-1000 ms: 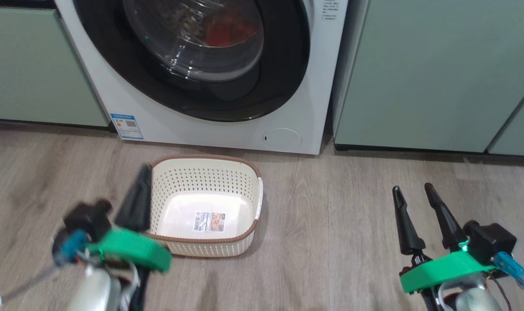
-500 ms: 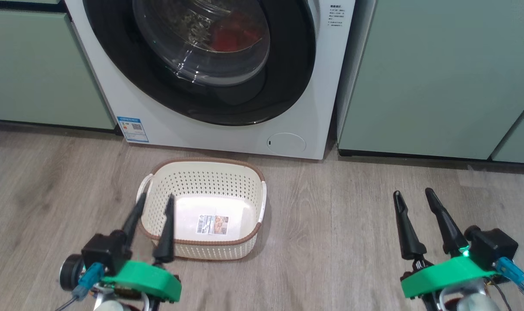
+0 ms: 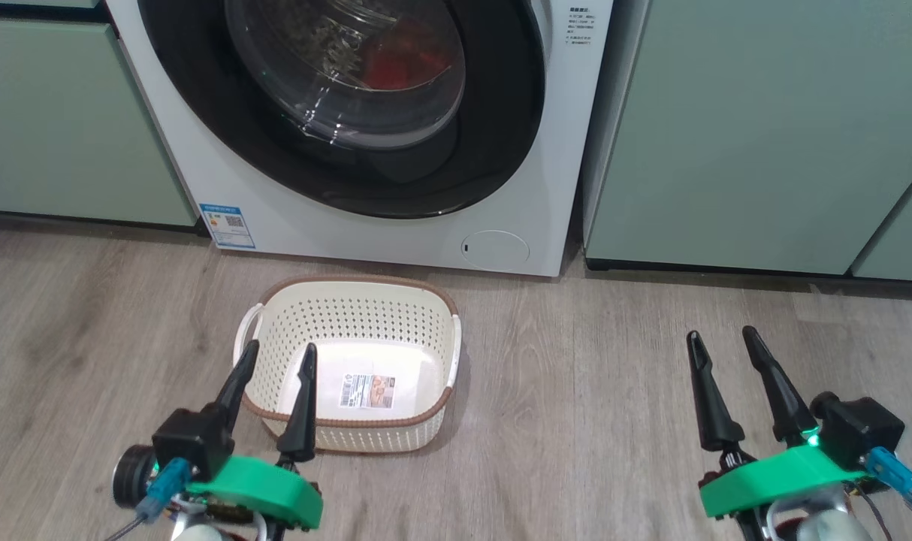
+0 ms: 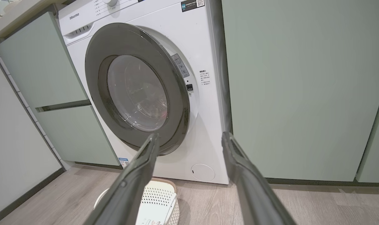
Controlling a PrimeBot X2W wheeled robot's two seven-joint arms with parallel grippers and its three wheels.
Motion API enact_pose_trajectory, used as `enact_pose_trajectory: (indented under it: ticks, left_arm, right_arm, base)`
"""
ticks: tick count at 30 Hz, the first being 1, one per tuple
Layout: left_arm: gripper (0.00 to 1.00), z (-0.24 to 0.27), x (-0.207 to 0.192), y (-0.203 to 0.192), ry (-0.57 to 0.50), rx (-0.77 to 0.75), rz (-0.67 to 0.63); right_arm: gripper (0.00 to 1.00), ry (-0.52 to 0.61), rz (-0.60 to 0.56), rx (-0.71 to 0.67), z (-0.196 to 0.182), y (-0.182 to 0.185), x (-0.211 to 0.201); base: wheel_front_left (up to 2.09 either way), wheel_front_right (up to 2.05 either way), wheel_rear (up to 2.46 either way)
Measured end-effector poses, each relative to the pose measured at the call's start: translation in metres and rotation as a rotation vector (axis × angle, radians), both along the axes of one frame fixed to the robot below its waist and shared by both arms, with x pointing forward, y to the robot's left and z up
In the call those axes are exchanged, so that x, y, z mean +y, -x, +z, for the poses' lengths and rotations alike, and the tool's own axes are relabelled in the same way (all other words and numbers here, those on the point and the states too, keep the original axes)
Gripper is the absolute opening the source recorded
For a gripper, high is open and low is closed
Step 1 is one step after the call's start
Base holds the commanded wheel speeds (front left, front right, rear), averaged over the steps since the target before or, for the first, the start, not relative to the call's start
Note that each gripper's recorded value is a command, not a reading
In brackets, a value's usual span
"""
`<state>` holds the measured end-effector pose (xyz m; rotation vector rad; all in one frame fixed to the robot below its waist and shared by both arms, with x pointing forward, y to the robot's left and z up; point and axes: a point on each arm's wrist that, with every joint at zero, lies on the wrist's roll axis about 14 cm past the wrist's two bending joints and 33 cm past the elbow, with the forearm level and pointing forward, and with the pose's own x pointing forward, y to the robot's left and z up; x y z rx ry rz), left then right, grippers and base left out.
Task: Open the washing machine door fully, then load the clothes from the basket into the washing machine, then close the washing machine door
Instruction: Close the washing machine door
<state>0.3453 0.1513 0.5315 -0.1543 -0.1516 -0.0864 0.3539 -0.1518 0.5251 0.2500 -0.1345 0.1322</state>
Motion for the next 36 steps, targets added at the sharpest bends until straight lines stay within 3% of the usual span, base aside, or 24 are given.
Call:
enact_pose_trajectory:
  ticks: [24, 25, 27, 36]
  left_arm:
    - [1.0, -0.006, -0.003, 0.001, -0.002, 0.018, -0.005]
    - [1.0, -0.006, -0.004, 0.0, -0.002, 0.021, -0.006]
    - [1.0, -0.009, -0.004, 0.0, -0.002, 0.028, -0.006]
    - [1.0, -0.024, 0.0, -0.007, 0.001, 0.077, 0.005]
  right_arm:
    - [1.0, 0.0, 0.006, 0.006, -0.002, -0.002, 0.002]
    - [0.95, 0.0, 0.007, 0.008, -0.002, -0.002, 0.002]
    - [0.0, 0.0, 0.01, 0.009, -0.003, -0.004, 0.003]
    - [0.0, 0.037, 0.123, 0.028, -0.011, -0.02, 0.04]
  base:
    - [0.0, 0.0, 0.0]
    - [0.0, 0.0, 0.0]
    - [0.0, 0.0, 0.0]
    - [0.0, 0.0, 0.0]
